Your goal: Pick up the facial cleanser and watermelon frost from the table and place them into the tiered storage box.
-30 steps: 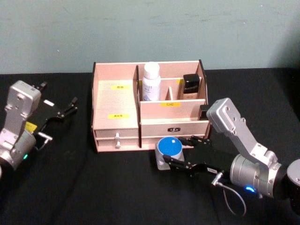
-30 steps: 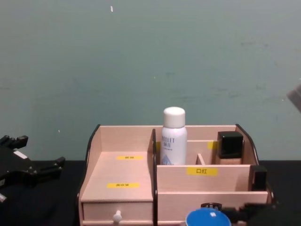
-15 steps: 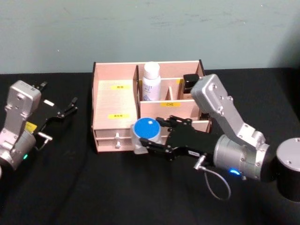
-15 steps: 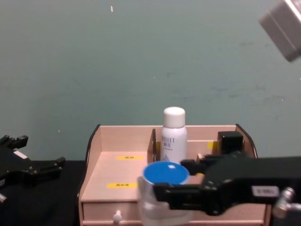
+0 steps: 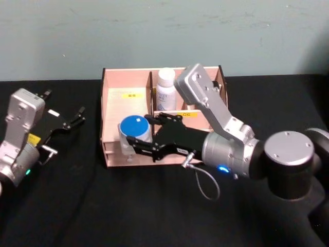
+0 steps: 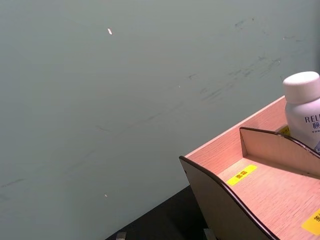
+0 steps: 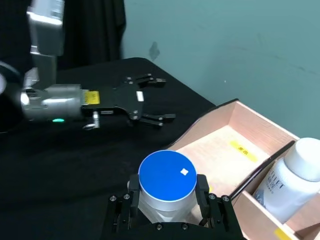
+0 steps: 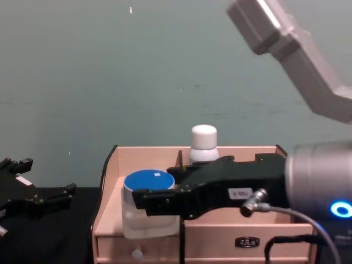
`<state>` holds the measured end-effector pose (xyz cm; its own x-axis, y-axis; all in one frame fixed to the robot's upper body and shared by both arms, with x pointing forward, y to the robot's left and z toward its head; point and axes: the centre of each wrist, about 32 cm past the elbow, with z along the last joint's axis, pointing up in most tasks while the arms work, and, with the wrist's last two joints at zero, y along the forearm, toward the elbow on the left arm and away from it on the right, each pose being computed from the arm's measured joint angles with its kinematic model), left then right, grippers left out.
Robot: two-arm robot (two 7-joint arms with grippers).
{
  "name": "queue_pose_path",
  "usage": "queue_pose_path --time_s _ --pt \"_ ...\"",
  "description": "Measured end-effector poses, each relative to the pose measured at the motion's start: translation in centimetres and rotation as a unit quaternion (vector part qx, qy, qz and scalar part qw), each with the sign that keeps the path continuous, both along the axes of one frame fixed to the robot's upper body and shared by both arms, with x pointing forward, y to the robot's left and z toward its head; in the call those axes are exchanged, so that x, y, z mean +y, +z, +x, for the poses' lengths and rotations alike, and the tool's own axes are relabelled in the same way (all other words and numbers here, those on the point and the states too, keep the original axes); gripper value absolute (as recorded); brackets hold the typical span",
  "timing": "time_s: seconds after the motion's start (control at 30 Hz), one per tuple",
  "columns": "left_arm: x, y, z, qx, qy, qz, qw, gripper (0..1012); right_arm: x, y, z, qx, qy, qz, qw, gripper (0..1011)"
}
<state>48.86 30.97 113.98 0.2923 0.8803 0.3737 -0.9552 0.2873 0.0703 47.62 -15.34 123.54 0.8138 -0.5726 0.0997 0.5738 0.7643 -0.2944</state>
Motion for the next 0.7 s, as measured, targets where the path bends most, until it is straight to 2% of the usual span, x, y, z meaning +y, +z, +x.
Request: queue_pose_path --time_s 0.37,0.7 --pt "0.0 0.0 0.0 0.0 0.0 0.0 1.0 1001 1.2 -0.4 2.9 0.006 -0.04 -0.007 0.9992 687" --pt "0.0 0.0 0.0 0.0 0.0 0.0 1.0 1001 1.7 -0.6 4.3 0.011 -0.055 -0.007 0.9984 687"
